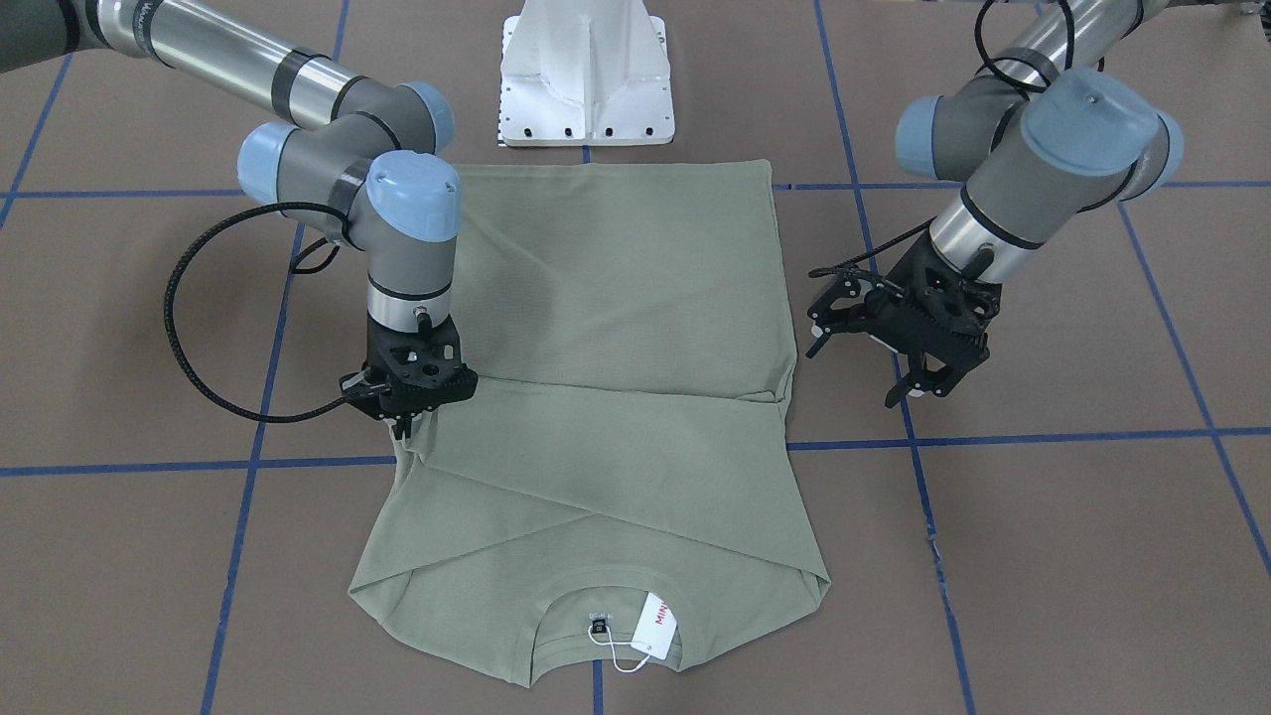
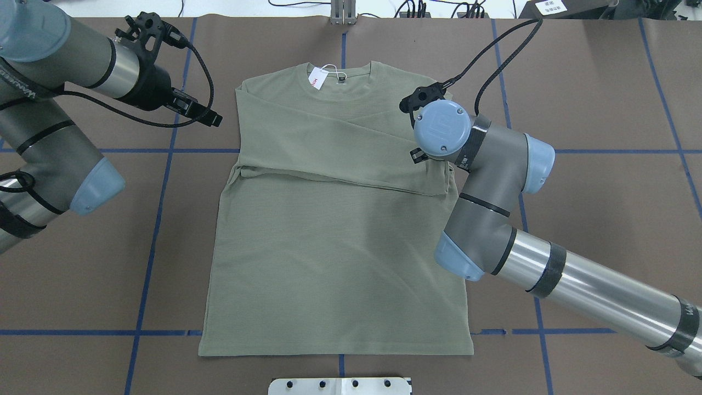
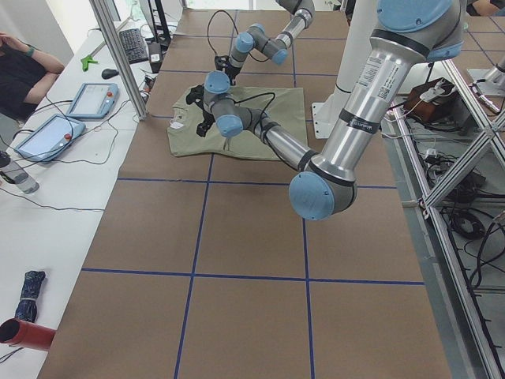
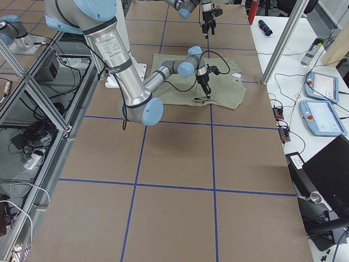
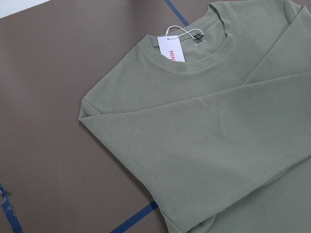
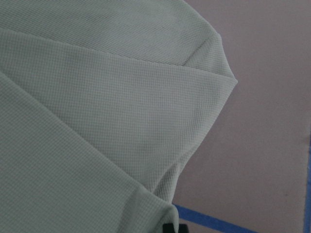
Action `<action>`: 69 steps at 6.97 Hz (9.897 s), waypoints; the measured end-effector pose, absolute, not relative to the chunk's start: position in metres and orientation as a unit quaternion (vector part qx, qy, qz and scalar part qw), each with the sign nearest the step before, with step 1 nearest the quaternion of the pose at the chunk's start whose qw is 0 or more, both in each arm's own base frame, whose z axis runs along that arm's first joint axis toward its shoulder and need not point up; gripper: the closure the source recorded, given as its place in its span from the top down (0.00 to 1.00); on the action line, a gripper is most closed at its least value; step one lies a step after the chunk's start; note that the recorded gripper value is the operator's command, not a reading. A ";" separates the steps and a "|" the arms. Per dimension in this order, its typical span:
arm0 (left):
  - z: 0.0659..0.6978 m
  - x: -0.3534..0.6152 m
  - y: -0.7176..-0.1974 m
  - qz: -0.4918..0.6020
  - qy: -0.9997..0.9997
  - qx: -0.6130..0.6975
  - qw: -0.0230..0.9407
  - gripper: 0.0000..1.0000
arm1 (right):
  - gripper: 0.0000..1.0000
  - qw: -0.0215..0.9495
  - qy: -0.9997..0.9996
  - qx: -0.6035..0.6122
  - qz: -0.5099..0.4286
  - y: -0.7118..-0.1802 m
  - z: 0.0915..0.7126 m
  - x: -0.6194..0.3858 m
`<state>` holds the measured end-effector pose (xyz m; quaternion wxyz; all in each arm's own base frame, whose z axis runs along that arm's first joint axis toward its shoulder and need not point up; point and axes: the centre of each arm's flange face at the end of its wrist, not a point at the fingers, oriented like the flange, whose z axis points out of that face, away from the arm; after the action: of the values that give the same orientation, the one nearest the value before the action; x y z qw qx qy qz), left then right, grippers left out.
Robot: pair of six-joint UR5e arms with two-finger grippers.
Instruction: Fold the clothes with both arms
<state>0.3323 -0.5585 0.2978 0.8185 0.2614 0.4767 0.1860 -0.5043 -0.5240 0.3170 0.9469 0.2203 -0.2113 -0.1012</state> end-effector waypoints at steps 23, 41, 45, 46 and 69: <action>0.403 0.451 -0.156 -0.126 0.522 0.024 0.843 0.59 | 0.84 0.847 -0.479 0.077 0.217 -0.181 0.346 -0.423; 0.368 0.462 -0.156 -0.141 0.554 0.013 0.821 0.00 | 0.62 0.865 -0.409 0.094 0.275 -0.125 0.372 -0.476; 0.368 0.462 -0.155 -0.140 0.554 0.012 0.821 0.00 | 0.30 0.866 -0.407 0.100 0.274 -0.122 0.376 -0.483; 0.368 0.462 -0.155 -0.140 0.554 0.011 0.820 0.00 | 0.00 0.864 -0.410 0.099 0.274 -0.122 0.373 -0.485; 0.257 0.370 -0.522 -0.103 0.453 0.133 0.876 0.00 | 0.00 0.914 -0.330 0.122 0.203 -0.497 0.222 -0.414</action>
<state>0.3702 -0.5220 0.2575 0.8756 0.1331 0.4527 -0.1035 -0.4135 -0.4967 0.2223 0.9138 0.1217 -0.3302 0.2027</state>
